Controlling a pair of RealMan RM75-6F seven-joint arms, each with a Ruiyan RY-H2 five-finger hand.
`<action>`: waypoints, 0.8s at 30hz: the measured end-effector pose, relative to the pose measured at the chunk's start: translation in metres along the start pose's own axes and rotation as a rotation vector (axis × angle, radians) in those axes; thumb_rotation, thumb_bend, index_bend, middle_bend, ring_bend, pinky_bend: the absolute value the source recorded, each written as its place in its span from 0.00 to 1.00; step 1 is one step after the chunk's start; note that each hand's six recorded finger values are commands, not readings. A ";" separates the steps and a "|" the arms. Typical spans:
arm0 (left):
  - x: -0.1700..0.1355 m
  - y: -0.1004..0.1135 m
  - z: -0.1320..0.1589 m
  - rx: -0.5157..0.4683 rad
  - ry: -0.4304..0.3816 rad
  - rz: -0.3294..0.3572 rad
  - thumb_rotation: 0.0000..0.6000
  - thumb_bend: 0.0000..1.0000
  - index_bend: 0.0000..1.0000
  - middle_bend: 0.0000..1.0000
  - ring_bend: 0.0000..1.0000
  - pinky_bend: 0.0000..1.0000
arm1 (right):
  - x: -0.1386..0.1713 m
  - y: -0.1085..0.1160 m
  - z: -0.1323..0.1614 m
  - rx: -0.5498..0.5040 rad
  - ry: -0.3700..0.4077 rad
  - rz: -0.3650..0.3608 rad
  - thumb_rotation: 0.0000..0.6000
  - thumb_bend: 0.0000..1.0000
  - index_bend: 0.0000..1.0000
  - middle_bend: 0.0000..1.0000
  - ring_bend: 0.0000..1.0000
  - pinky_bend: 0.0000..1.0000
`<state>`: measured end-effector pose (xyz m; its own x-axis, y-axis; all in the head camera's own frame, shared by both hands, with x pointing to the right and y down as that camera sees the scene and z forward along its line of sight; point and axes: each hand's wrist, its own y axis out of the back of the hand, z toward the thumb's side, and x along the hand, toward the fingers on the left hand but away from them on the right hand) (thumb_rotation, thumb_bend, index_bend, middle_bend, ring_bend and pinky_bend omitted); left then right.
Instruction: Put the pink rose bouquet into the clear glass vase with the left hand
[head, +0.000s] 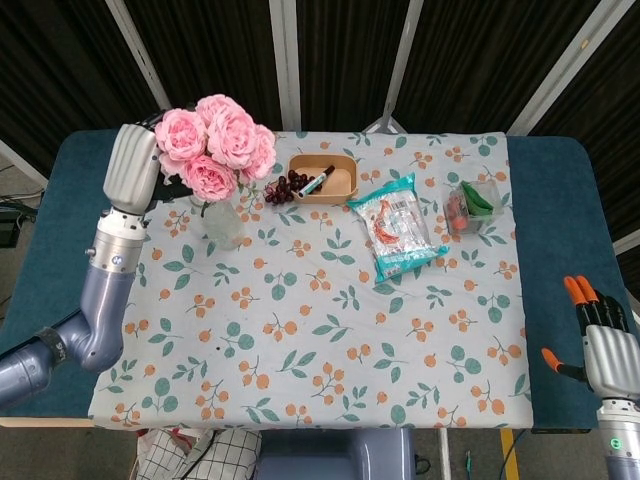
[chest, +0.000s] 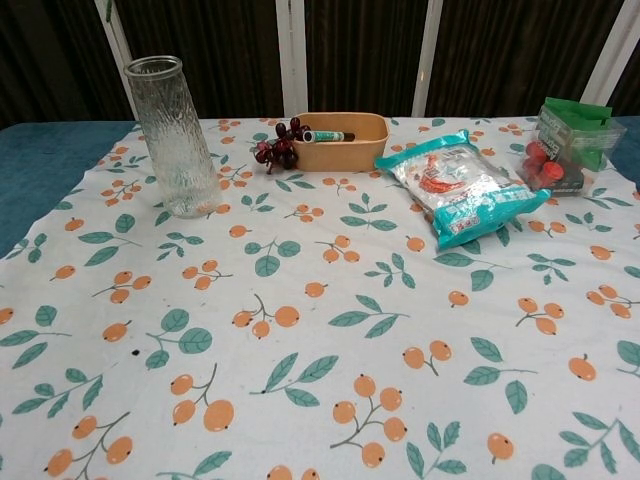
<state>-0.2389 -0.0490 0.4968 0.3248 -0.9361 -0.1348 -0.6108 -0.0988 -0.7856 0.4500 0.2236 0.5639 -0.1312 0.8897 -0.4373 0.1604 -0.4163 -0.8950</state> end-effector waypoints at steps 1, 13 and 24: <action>0.002 -0.003 -0.001 -0.009 0.002 0.002 1.00 0.40 0.59 0.58 0.43 0.47 | -0.001 0.000 0.000 0.000 -0.003 0.000 1.00 0.24 0.01 0.00 0.03 0.01; 0.014 -0.042 -0.026 -0.073 0.031 0.008 1.00 0.40 0.59 0.57 0.43 0.47 | -0.007 -0.007 -0.005 0.013 -0.019 0.011 1.00 0.24 0.01 0.00 0.03 0.01; 0.003 -0.078 -0.038 -0.116 0.050 -0.042 1.00 0.39 0.59 0.56 0.43 0.45 | -0.006 -0.004 -0.010 0.004 -0.034 0.001 1.00 0.24 0.01 0.00 0.03 0.01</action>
<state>-0.2179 -0.0569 0.5807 0.3168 -0.9459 -0.0706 -0.6778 -0.1737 -0.7144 0.4594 0.2221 0.5705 -0.1646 0.8824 -0.4407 0.1566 -0.4177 -0.8950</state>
